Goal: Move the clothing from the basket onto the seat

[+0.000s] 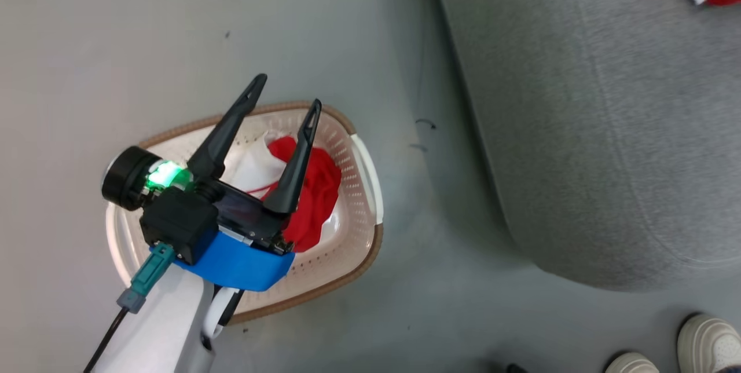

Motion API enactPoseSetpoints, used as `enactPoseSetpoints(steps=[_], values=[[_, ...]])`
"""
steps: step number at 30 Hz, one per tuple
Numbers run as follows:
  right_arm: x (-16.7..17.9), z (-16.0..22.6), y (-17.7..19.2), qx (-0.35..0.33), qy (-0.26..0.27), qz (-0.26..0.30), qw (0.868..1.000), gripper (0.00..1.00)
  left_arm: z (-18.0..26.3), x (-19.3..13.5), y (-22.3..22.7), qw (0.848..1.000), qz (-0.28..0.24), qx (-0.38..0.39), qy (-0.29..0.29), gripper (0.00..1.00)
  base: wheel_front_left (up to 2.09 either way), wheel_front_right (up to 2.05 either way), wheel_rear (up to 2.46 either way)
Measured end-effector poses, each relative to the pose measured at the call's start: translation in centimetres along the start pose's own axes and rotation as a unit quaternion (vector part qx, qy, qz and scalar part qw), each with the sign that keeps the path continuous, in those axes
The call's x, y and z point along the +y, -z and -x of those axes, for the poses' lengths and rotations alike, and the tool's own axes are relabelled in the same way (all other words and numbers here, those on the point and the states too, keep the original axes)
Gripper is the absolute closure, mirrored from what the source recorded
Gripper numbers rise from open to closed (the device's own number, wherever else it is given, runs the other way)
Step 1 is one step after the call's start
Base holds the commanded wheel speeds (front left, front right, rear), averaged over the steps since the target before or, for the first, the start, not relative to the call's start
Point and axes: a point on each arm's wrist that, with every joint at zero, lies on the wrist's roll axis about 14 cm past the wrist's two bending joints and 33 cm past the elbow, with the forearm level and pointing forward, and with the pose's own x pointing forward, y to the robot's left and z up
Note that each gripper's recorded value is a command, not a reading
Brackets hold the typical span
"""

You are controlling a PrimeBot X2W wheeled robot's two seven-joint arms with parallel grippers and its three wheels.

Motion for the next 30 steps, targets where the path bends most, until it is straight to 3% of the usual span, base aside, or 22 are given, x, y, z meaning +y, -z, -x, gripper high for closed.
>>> enactPoseSetpoints(steps=[6, 7, 8, 9, 21, 30], values=[[0.1, 1.2, 9.0, 0.089, 0.027, -0.016, 0.995, 0.96, 0.8, 1.9, 2.0, 0.999, 0.009, 0.017, -0.026, 0.00, 0.00, 0.00, 0.00], [0.2, 1.5, 10.1, 0.099, 0.031, -0.022, 0.994, 0.58, 1.0, 2.1, 2.1, 0.999, 0.008, 0.019, -0.030, 0.00, 0.00, 0.00, 0.00], [0.3, 1.7, 10.8, 0.107, 0.033, -0.023, 0.993, 0.05, 1.1, 2.3, 2.2, 0.999, 0.008, 0.021, -0.032, 0.00, 0.00, 0.00, 0.00], [0.4, 2.0, 11.4, 0.113, 0.034, -0.024, 0.993, 0.00, 1.2, 2.4, 2.3, 0.999, 0.007, 0.022, -0.034, 0.00, 0.00, 0.00, 0.00], [0.1, 3.5, 11.1, 0.124, 0.033, -0.034, 0.991, 0.00, 1.4, 1.5, -0.2, 0.999, -0.002, 0.004, -0.037, 0.00, 0.00, 0.00, 0.00], [0.4, 7.8, 9.4, 0.128, -0.005, -0.022, 0.992, 0.00, 2.7, -0.7, -4.0, 0.998, 0.005, -0.020, -0.054, 0.00, 0.00, 0.00, 0.00]])
